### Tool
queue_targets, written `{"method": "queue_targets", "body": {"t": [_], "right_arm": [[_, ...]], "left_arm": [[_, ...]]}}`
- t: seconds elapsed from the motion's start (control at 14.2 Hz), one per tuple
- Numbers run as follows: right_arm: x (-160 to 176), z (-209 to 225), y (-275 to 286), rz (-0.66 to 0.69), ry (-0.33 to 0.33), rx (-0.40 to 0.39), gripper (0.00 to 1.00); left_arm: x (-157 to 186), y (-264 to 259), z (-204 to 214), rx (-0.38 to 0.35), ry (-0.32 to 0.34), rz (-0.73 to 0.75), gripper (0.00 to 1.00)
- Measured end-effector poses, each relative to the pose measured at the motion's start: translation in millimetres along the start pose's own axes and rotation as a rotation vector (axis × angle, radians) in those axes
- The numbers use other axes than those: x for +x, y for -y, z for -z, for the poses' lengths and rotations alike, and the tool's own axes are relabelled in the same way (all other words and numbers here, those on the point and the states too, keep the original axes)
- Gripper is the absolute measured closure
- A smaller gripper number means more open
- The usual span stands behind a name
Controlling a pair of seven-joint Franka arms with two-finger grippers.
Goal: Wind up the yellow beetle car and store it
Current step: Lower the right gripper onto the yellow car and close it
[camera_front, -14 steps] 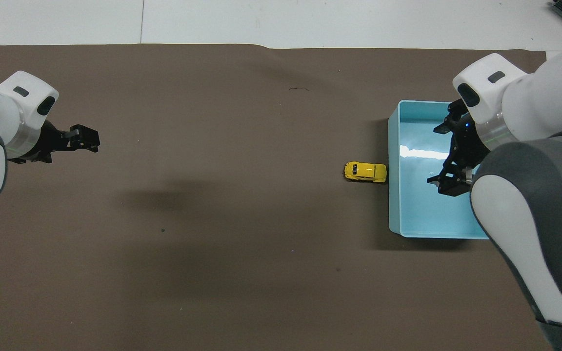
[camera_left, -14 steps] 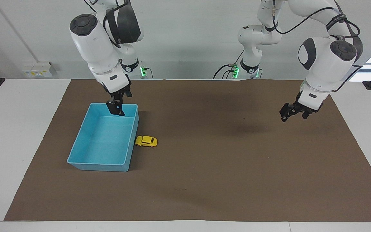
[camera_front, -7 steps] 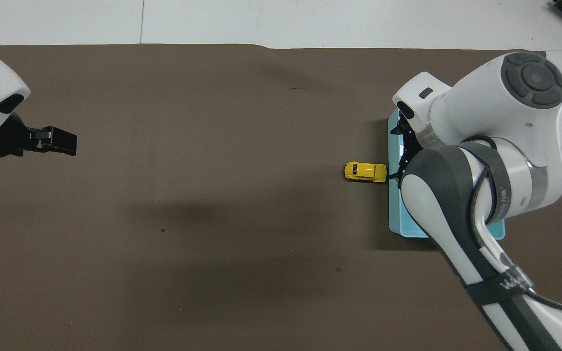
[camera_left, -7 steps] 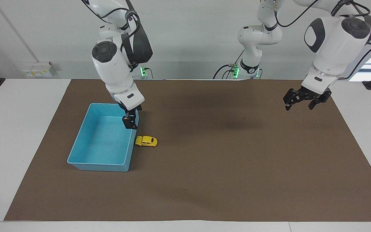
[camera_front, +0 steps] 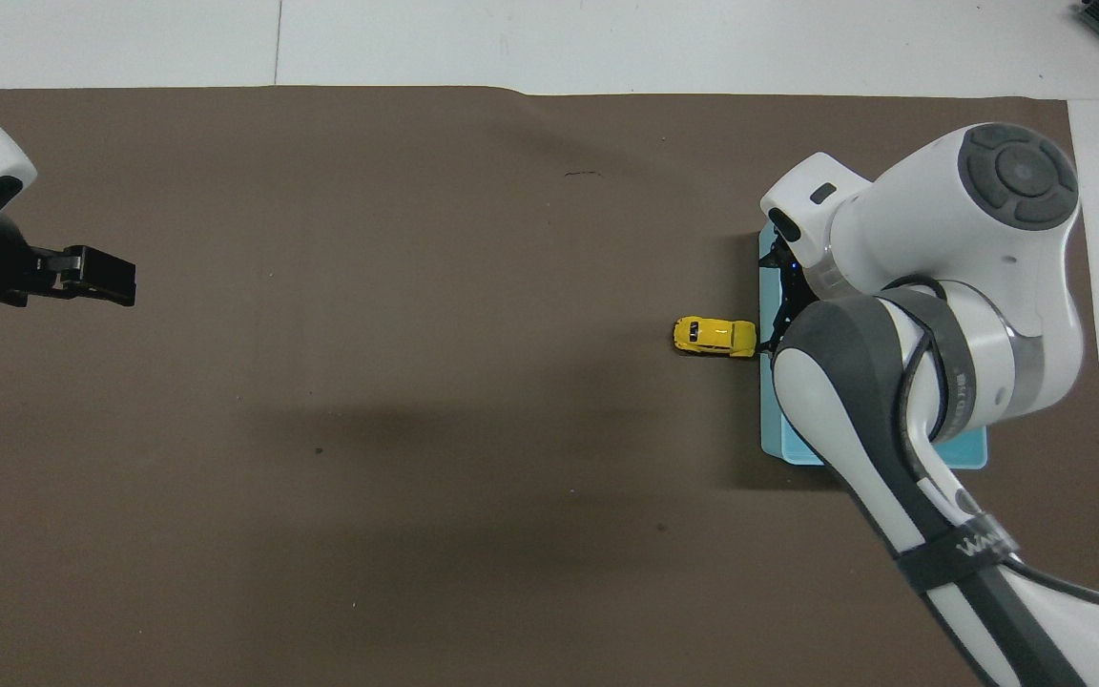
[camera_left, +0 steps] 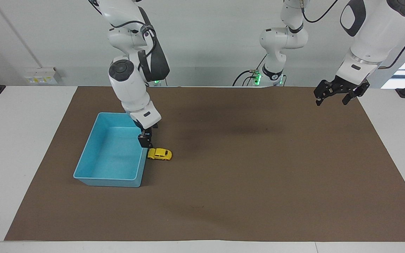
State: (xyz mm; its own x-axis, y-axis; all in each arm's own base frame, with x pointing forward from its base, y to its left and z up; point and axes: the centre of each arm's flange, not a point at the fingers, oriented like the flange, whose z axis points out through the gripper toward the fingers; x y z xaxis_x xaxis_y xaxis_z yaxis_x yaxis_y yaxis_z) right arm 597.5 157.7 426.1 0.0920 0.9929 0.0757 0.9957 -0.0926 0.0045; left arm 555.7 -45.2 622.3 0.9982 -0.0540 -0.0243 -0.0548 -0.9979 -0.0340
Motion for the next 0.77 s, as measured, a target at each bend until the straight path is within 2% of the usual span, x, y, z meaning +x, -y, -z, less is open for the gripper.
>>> {"method": "queue_targets", "body": {"t": [0.35,0.77], "right_arm": [[3.2,-37.2,9.4,0.01,-0.007,-0.03,0.0],[-1.6,-92.5,15.4,0.018,-0.002,-0.053,0.0]], "left_arm": [[-21.9,-1.7,23.6,0.002,0.008,-0.026,0.0],[-37.9,1.3,46.7,0.001,-0.031,-0.089,0.0]]}}
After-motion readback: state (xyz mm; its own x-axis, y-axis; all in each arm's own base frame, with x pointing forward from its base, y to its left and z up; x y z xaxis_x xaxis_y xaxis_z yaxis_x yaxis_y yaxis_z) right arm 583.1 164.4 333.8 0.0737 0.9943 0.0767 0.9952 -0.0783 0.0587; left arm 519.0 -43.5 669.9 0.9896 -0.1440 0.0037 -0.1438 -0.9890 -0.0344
